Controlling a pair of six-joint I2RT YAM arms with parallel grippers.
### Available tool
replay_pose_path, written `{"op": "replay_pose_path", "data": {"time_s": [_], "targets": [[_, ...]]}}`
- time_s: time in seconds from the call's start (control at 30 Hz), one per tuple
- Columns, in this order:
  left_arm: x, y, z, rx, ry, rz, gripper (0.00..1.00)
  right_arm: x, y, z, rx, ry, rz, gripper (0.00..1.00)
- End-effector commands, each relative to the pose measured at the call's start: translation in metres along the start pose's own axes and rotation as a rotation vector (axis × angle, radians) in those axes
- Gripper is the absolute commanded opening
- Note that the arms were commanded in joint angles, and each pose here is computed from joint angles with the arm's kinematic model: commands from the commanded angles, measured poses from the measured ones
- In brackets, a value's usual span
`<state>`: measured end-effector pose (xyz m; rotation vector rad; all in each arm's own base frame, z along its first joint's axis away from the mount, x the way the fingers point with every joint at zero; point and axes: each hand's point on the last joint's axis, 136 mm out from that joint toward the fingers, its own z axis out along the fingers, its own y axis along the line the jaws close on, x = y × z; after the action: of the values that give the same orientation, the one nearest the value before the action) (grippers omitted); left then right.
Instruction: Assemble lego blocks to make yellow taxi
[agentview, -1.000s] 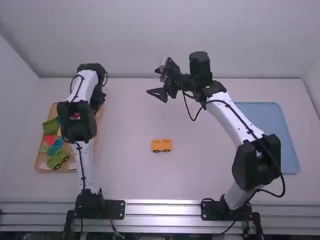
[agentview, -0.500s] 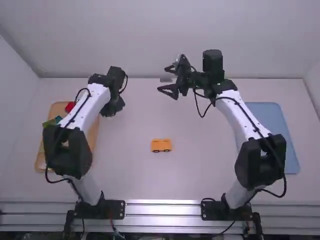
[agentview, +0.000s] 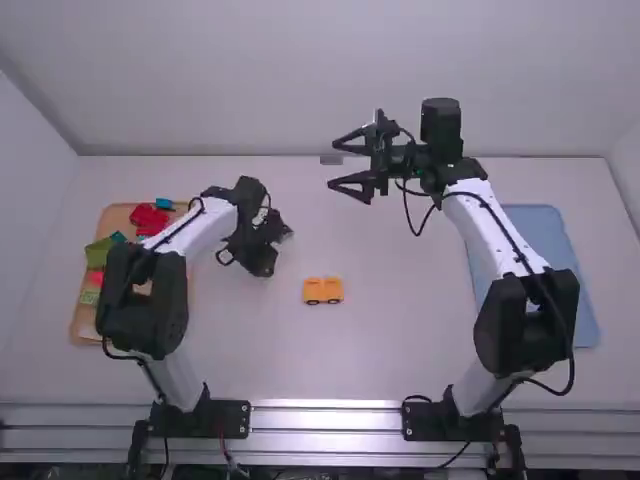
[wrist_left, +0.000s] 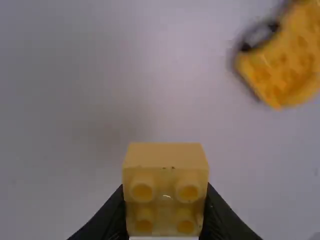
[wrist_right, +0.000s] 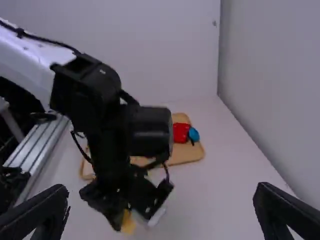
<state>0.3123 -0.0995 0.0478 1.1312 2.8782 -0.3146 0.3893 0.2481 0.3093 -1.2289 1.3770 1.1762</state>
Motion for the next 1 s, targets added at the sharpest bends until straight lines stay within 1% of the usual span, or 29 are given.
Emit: {"op": "replay_pose_path", "data": {"time_s": [0.0, 0.07, 0.17, 0.2, 0.27, 0.37, 0.4, 0.5, 0.6, 0.63, 0.7, 0.87, 0.97], "targets": [[0.010, -0.027, 0.013, 0.086, 0.027, 0.350, 0.04, -0.025, 0.014, -0.003, -0.037, -0.031, -0.059, 0.99], [0.017, -0.032, 0.019, 0.093, 0.052, 0.465, 0.06, -0.025, 0.014, -0.003, -0.038, -0.031, -0.062, 0.99], [0.023, -0.026, 0.029, 0.053, 0.082, 0.623, 0.10, -0.025, 0.014, -0.003, -0.037, -0.030, -0.055, 0.99], [0.023, -0.025, 0.030, 0.048, 0.082, 0.631, 0.12, -0.025, 0.014, -0.003, -0.037, -0.030, -0.055, 0.99], [0.019, -0.012, 0.036, -0.014, 0.073, 0.656, 0.28, -0.025, 0.014, -0.003, -0.037, -0.030, -0.054, 0.99], [0.012, 0.000, 0.043, -0.087, 0.058, 0.670, 0.34, -0.025, 0.014, -0.003, -0.037, -0.030, -0.053, 0.99], [0.009, 0.001, 0.046, -0.103, 0.047, 0.694, 0.40, -0.025, 0.014, -0.002, -0.038, -0.030, -0.054, 0.99], [0.011, 0.002, 0.054, -0.109, 0.045, 0.810, 0.41, -0.025, 0.016, 0.001, -0.047, -0.029, -0.055, 0.99], [0.012, 0.003, 0.060, -0.122, 0.038, 0.850, 0.49, -0.025, 0.016, 0.002, -0.044, -0.027, -0.056, 0.99], [0.012, 0.004, 0.061, -0.133, 0.038, 0.851, 0.55, -0.025, 0.015, 0.002, -0.040, -0.025, -0.055, 0.99], [0.010, 0.008, 0.061, -0.154, 0.035, 0.823, 0.99, -0.024, 0.013, 0.002, -0.028, -0.021, -0.055, 0.99], [-0.003, -0.001, 0.047, -0.128, -0.028, 0.815, 0.99, -0.024, 0.014, 0.002, -0.030, -0.022, -0.058, 0.99], [-0.013, -0.009, 0.028, -0.088, -0.110, 0.843, 0.99, -0.024, 0.013, 0.001, -0.026, -0.022, -0.059, 0.99]]}}
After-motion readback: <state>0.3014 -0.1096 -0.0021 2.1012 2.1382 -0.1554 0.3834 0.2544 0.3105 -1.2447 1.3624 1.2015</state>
